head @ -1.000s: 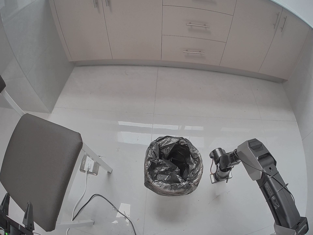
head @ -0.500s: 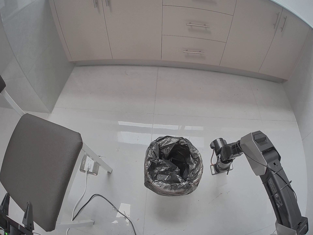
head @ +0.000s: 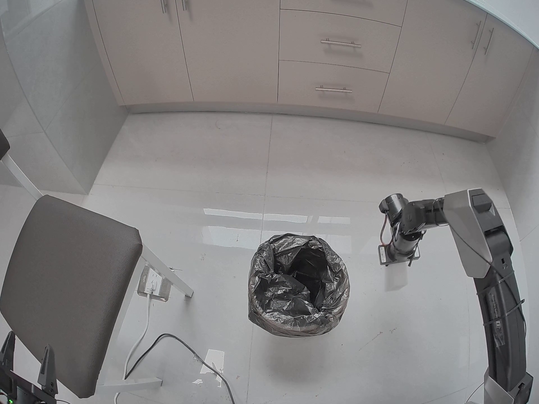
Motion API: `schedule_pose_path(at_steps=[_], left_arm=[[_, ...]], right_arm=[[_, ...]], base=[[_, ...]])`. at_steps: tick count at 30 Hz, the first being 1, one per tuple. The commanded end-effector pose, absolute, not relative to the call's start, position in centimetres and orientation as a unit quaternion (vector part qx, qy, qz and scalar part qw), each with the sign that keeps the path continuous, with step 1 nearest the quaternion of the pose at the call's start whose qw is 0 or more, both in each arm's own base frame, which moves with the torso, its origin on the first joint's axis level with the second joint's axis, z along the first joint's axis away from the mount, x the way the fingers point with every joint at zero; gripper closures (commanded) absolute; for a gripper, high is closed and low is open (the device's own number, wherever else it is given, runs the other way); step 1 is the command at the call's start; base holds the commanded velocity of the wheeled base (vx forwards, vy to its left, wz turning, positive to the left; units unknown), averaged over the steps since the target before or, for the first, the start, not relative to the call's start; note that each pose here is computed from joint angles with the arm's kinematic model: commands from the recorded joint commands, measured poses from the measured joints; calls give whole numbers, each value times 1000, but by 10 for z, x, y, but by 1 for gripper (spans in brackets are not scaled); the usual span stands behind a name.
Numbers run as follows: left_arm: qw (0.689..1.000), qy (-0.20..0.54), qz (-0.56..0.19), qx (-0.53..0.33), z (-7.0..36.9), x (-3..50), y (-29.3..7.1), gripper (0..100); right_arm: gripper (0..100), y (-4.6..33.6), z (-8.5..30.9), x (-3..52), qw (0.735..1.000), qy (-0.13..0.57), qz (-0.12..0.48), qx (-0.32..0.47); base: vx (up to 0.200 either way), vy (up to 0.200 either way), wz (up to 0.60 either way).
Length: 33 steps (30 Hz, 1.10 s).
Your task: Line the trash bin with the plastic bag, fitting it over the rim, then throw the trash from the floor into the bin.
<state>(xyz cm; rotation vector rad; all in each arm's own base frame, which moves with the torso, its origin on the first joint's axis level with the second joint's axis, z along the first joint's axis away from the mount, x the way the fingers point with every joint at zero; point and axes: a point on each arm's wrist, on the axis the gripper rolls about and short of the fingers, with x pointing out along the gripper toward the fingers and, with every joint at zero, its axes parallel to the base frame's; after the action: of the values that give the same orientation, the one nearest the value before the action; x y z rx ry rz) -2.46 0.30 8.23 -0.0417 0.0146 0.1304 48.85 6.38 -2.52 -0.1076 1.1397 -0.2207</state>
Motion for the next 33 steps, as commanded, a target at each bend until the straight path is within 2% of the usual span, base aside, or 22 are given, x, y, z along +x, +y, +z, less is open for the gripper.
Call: schedule_pose_path(at_steps=[1,9,13,18,22,27,33], left_arm=[[997,1,76,-17,81,-26,3,0],[999,2,34,-11,81,-25,2,0],[1000,5,15,-6,80,-25,1,0],[1000,6,11,-12,79,-25,1,0],[1000,8,9,-13,79,-25,0,0],[1000,16,2,-9,79,-24,0,0],[1000,16,-8,-1,76,-23,0,0]], right_arm=[[100,58,54,480,859,499,-110,-26],[100,96,97,464,878,471,-65,-48],[100,137,127,440,884,462,-18,-77],[100,177,158,409,886,448,38,-115],[100,199,181,379,878,453,73,-138],[100,222,183,354,860,471,103,-166],[100,259,168,336,844,479,139,-198]], base=[[0,0,0],[0,0,0],[0,0,0],[0,0,0],[0,0,0],[0,0,0],[0,0,0]])
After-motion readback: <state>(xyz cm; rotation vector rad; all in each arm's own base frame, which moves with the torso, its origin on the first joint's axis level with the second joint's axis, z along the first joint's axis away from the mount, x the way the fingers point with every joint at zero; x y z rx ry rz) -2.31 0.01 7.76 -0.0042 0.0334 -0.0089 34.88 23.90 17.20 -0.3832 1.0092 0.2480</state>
